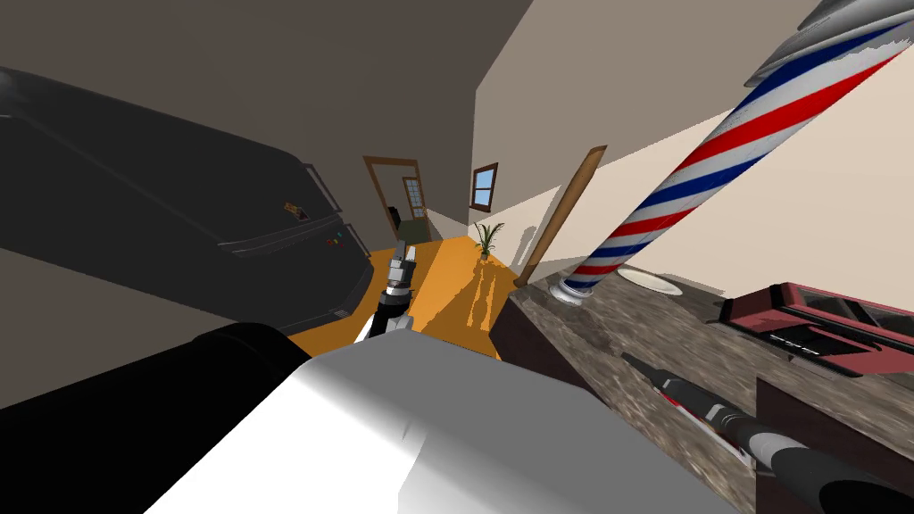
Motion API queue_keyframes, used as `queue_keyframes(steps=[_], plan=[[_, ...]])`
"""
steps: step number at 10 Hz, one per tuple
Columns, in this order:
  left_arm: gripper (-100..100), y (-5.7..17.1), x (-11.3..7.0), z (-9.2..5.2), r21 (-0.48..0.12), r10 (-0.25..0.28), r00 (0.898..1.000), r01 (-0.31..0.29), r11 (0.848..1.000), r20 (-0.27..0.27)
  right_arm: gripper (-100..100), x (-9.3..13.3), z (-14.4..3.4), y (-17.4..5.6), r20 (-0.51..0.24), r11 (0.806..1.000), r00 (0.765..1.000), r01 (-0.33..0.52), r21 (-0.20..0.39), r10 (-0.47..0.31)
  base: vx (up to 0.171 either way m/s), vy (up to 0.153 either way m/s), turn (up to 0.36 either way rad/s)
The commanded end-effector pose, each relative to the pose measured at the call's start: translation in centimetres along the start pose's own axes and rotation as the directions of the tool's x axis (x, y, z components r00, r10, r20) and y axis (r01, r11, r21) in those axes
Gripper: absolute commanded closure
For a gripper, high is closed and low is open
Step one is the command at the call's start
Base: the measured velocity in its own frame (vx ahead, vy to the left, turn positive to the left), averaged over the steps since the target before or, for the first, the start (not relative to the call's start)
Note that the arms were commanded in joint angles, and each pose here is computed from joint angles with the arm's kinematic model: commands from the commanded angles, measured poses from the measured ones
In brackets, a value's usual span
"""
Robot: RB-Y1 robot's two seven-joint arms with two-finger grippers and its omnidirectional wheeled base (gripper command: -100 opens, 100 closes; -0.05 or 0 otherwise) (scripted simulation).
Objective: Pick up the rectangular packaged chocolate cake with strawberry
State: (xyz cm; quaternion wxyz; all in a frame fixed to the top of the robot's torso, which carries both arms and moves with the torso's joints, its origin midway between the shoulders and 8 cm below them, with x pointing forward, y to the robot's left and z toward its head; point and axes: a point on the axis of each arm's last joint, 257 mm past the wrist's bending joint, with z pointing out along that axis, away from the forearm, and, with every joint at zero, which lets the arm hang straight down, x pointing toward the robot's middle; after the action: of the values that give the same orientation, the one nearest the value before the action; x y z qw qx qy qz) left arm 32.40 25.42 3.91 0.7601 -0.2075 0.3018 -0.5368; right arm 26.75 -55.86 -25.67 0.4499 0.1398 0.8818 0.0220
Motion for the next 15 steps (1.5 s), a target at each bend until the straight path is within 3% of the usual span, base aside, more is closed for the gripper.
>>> queue_keyframes(steps=[1, 4, 7, 8, 9, 10, 11, 12, 13, 14, 15], plan=[[0, 0.0, 0.0, 0.0, 0.000, 0.000, 1.000, 0.000, 1.000, 0.000, -100, 0.0, -0.1, -0.4, -0.032, 0.999, 0.998, 0.050, 0.000, -0.050, 0.021, -0.011, 0.061], [0, 0.0, 0.0, 0.0, 0.000, 0.000, 1.000, 0.000, 1.000, 0.000, -100, 0.6, -0.2, -1.4, -0.092, 0.992, 0.988, 0.128, 0.003, -0.127, 0.015, -0.007, 0.058], [0, 0.0, 0.0, 0.0, 0.000, 0.000, 1.000, 0.000, 1.000, 0.000, -100, 2.8, -1.1, -3.7, -0.203, 0.971, 0.950, 0.241, 0.000, -0.236, 0.020, -0.017, 0.096], [0, 0.0, 0.0, 0.0, 0.000, 0.000, 1.000, 0.000, 1.000, 0.000, -100, 2.4, -0.9, -3.4, -0.209, 0.966, 0.944, 0.260, -0.011, -0.256, 0.018, -0.019, 0.053], [0, 0.0, 0.0, 0.0, 0.000, 0.000, 1.000, 0.000, 1.000, 0.000, -100, 3.7, -1.5, -4.5, -0.262, 0.952, 0.917, 0.306, -0.021, -0.301, 0.022, -0.022, 0.100], [0, 0.0, 0.0, 0.0, 0.000, 0.000, 1.000, 0.000, 1.000, 0.000, -100, 3.4, -1.3, -4.3, -0.266, 0.947, 0.910, 0.321, -0.031, -0.317, 0.020, -0.023, 0.052], [0, 0.0, 0.0, 0.0, 0.000, 0.000, 1.000, 0.000, 1.000, 0.000, -100, 4.7, -1.9, -5.3, -0.319, 0.929, 0.876, 0.366, -0.050, -0.362, 0.022, -0.027, 0.078], [0, 0.0, 0.0, 0.0, 0.000, 0.000, 1.000, 0.000, 1.000, 0.000, -100, 4.5, -1.7, -5.1, -0.322, 0.925, 0.870, 0.376, -0.058, -0.374, 0.015, -0.024, 0.047], [0, 0.0, 0.0, 0.0, 0.000, 0.000, 1.000, 0.000, 1.000, 0.000, -100, 5.7, -2.4, -6.1, -0.372, 0.905, 0.829, 0.417, -0.085, -0.417, 0.015, -0.025, 0.085], [0, 0.0, 0.0, 0.0, 0.000, 0.000, 1.000, 0.000, 1.000, 0.000, -100, 5.5, -2.3, -5.9, -0.374, 0.901, 0.823, 0.425, -0.092, -0.427, 0.013, -0.024, 0.045], [0, 0.0, 0.0, 0.0, 0.000, 0.000, 1.000, 0.000, 1.000, 0.000, -100, 6.8, -3.1, -6.8, -0.421, 0.879, 0.778, 0.460, -0.125, -0.467, 0.011, -0.026, 0.068]])
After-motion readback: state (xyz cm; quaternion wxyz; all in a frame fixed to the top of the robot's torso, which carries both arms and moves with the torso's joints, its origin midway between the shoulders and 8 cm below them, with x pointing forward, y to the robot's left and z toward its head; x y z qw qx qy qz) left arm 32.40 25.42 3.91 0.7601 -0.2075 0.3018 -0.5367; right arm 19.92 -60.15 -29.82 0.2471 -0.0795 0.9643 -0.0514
